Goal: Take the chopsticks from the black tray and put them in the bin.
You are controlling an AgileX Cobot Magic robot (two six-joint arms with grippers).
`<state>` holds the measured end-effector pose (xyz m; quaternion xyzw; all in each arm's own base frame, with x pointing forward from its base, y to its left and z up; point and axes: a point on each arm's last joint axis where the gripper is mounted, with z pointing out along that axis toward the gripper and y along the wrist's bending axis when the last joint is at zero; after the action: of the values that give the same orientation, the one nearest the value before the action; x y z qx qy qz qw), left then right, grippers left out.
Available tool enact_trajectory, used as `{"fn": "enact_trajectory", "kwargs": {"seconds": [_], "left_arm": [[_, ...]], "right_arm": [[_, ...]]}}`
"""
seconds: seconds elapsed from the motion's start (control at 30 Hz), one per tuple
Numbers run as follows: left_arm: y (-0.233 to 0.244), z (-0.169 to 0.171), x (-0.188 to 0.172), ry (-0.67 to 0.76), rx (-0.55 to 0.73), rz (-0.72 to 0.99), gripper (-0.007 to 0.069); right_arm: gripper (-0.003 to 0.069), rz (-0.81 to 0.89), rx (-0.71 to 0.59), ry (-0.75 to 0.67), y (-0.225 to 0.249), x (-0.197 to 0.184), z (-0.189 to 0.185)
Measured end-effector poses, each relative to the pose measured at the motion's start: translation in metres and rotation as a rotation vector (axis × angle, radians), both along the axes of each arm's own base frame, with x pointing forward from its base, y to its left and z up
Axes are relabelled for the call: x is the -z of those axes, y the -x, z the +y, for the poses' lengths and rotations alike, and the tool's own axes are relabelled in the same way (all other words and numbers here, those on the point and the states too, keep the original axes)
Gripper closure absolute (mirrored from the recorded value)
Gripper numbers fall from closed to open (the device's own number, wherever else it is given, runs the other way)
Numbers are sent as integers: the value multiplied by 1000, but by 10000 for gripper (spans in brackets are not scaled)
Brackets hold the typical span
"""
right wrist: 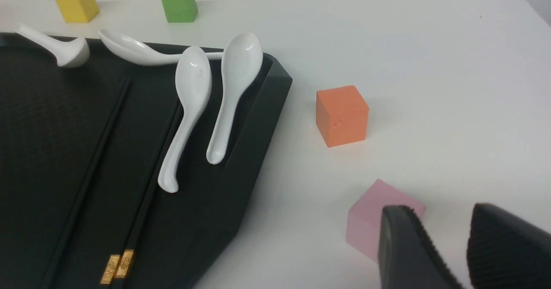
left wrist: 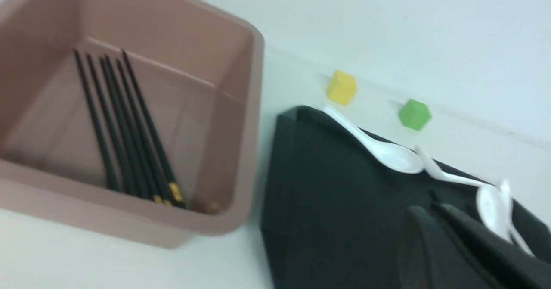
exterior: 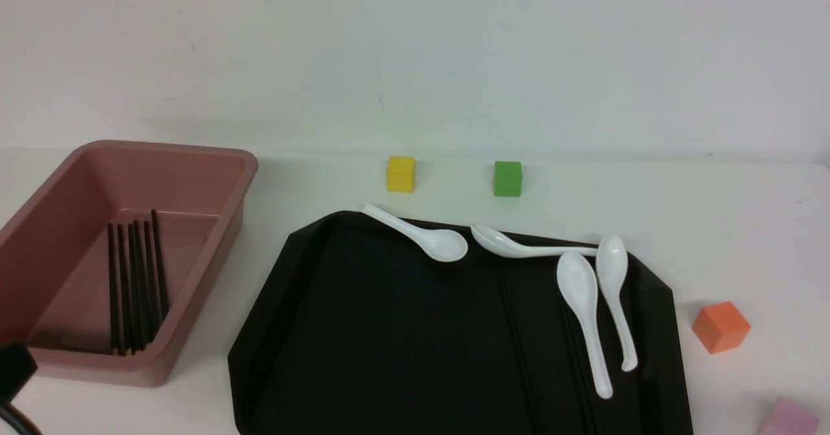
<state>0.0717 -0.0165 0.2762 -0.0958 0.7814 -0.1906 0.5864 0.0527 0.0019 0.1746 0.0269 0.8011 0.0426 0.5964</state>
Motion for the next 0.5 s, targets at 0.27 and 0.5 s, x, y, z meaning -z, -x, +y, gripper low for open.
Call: {"fn": "enact_trajectory", "kwargs": {"seconds": [0.27,0.5], "left_arm": [[1,4,15,-76,-28,-18,638],[14,10,72,-148,-59,18,638]], "right_arm": [[419,0,0,0,0,0,0],[419,0,0,0,0,0,0]]}}
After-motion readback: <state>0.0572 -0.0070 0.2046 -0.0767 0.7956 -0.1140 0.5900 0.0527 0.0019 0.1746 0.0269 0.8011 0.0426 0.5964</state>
